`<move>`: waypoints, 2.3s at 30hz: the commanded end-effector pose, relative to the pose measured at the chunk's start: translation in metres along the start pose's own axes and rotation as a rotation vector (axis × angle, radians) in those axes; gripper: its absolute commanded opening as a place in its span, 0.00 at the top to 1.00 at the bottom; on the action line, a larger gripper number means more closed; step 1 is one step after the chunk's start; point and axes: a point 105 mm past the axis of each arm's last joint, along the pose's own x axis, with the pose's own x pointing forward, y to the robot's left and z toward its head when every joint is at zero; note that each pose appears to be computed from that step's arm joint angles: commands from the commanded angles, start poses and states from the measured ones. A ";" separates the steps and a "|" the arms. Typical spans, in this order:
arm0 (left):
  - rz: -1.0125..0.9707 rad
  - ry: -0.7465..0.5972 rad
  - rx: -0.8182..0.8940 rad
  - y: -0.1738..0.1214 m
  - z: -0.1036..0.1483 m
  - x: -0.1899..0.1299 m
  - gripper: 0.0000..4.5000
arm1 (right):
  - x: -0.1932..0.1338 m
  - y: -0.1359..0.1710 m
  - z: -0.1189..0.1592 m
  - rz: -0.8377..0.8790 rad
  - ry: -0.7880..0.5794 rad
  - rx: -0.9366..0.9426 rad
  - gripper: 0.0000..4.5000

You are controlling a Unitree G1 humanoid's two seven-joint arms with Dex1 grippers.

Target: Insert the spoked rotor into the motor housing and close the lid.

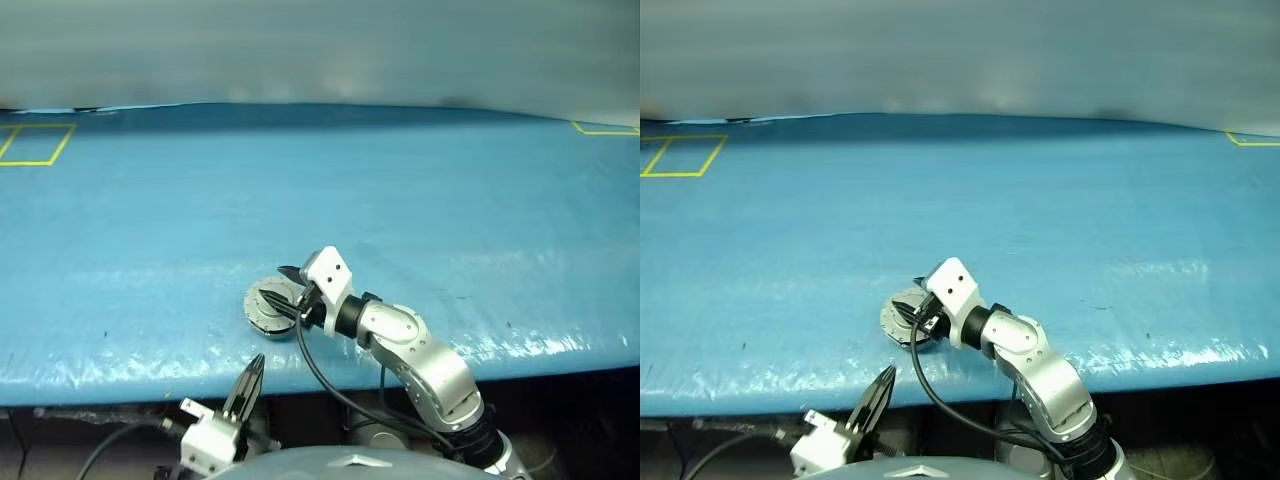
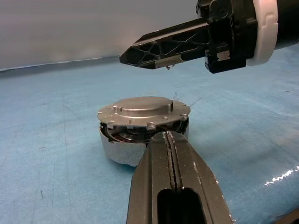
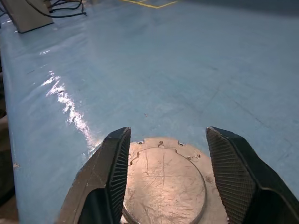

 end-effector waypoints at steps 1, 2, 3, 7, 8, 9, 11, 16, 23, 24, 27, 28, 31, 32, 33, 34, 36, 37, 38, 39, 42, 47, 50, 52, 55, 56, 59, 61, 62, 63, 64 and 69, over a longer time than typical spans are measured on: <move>0.053 -0.063 0.018 0.073 0.028 0.065 1.00 | 0.003 0.004 0.010 -0.014 -0.035 -0.022 0.19; 0.050 -0.059 0.013 0.079 0.031 0.071 1.00 | 0.004 0.004 0.010 -0.019 -0.032 -0.022 0.12; 0.047 -0.050 0.007 0.080 0.031 0.073 1.00 | 0.005 0.004 0.009 -0.019 -0.029 -0.024 0.04; 0.040 -0.033 -0.010 0.083 0.032 0.075 1.00 | 0.008 0.005 0.005 -0.024 -0.016 -0.036 0.00; 0.040 -0.031 -0.013 0.084 0.032 0.074 1.00 | 0.009 0.004 0.004 -0.031 -0.014 -0.039 0.00; 0.040 -0.029 -0.017 0.085 0.032 0.074 1.00 | 0.009 0.004 0.003 -0.034 -0.012 -0.038 0.00; 0.040 -0.026 -0.020 0.087 0.032 0.073 1.00 | 0.010 0.004 0.000 -0.036 -0.005 -0.044 0.00; 0.082 -0.038 -0.026 0.098 0.033 0.072 1.00 | 0.008 0.003 -0.004 -0.038 0.007 -0.043 0.00; 0.095 -0.043 -0.052 0.103 0.032 0.074 1.00 | 0.007 0.006 -0.021 -0.015 0.065 -0.039 0.00; 0.093 -0.043 -0.054 0.103 0.032 0.074 1.00 | 0.007 0.005 -0.024 -0.015 0.077 -0.041 0.00; 0.087 -0.042 -0.055 0.102 0.032 0.075 1.00 | 0.008 0.005 -0.032 -0.011 0.099 -0.045 0.00; 0.086 -0.041 -0.056 0.102 0.031 0.075 1.00 | 0.008 0.005 -0.034 -0.007 0.103 -0.044 0.00; 0.082 -0.038 -0.056 0.101 0.031 0.075 1.00 | 0.010 0.006 -0.039 -0.004 0.117 -0.055 0.00; 0.082 -0.037 -0.057 0.101 0.031 0.075 1.00 | 0.010 0.006 -0.040 -0.003 0.118 -0.059 0.00; 0.084 -0.037 -0.057 0.102 0.031 0.075 1.00 | 0.010 0.006 -0.040 -0.003 0.117 -0.061 0.00; 0.085 -0.036 -0.057 0.102 0.031 0.075 1.00 | 0.010 0.006 -0.040 -0.003 0.116 -0.061 0.00; 0.088 -0.033 -0.055 0.103 0.031 0.075 1.00 | 0.010 0.006 -0.040 -0.006 0.114 -0.060 0.00; 0.090 -0.031 -0.052 0.103 0.030 0.075 1.00 | 0.010 0.005 -0.041 -0.008 0.115 -0.061 0.00; 0.092 -0.029 -0.050 0.104 0.030 0.075 1.00 | 0.009 0.005 -0.042 -0.010 0.117 -0.062 0.00; 0.094 -0.027 -0.049 0.104 0.030 0.075 1.00 | 0.009 0.004 -0.043 -0.014 0.120 -0.066 0.04; 0.105 -0.006 -0.041 0.107 0.028 0.076 1.00 | 0.007 0.002 -0.047 -0.025 0.129 -0.072 0.20; 0.127 0.066 0.006 0.112 0.021 0.079 1.00 | 0.006 0.001 -0.048 -0.042 0.129 -0.077 0.33; 0.086 0.091 0.022 0.110 0.019 0.082 1.00 | 0.006 0.000 -0.049 -0.048 0.134 -0.082 0.33; 0.045 0.093 0.022 0.108 0.022 0.087 1.00 | 0.005 -0.001 -0.051 -0.047 0.143 -0.090 0.33; -0.011 0.095 0.003 0.106 0.026 0.094 1.00 | 0.005 0.000 -0.052 -0.039 0.152 -0.104 0.33; -0.042 0.102 -0.005 0.105 0.027 0.097 1.00 | 0.006 0.000 -0.052 -0.035 0.153 -0.120 0.33; -0.171 0.143 -0.047 0.097 0.028 0.104 1.00 | 0.008 0.000 -0.049 -0.028 0.159 -0.161 0.33; -0.243 0.158 -0.051 0.093 0.032 0.105 1.00 | 0.011 0.001 -0.046 -0.033 0.164 -0.150 0.33; -0.270 0.169 -0.047 0.093 0.033 0.106 1.00 | 0.012 0.001 -0.047 -0.034 0.173 -0.142 0.33; -0.285 0.179 -0.045 0.093 0.034 0.107 1.00 | 0.013 0.001 -0.048 -0.036 0.188 -0.140 0.33; -0.296 0.187 -0.043 0.094 0.035 0.108 1.00 | 0.014 0.002 -0.050 -0.037 0.201 -0.147 0.33; -0.294 0.203 -0.033 0.101 0.037 0.114 1.00 | 0.018 0.004 -0.048 -0.039 0.217 -0.121 0.33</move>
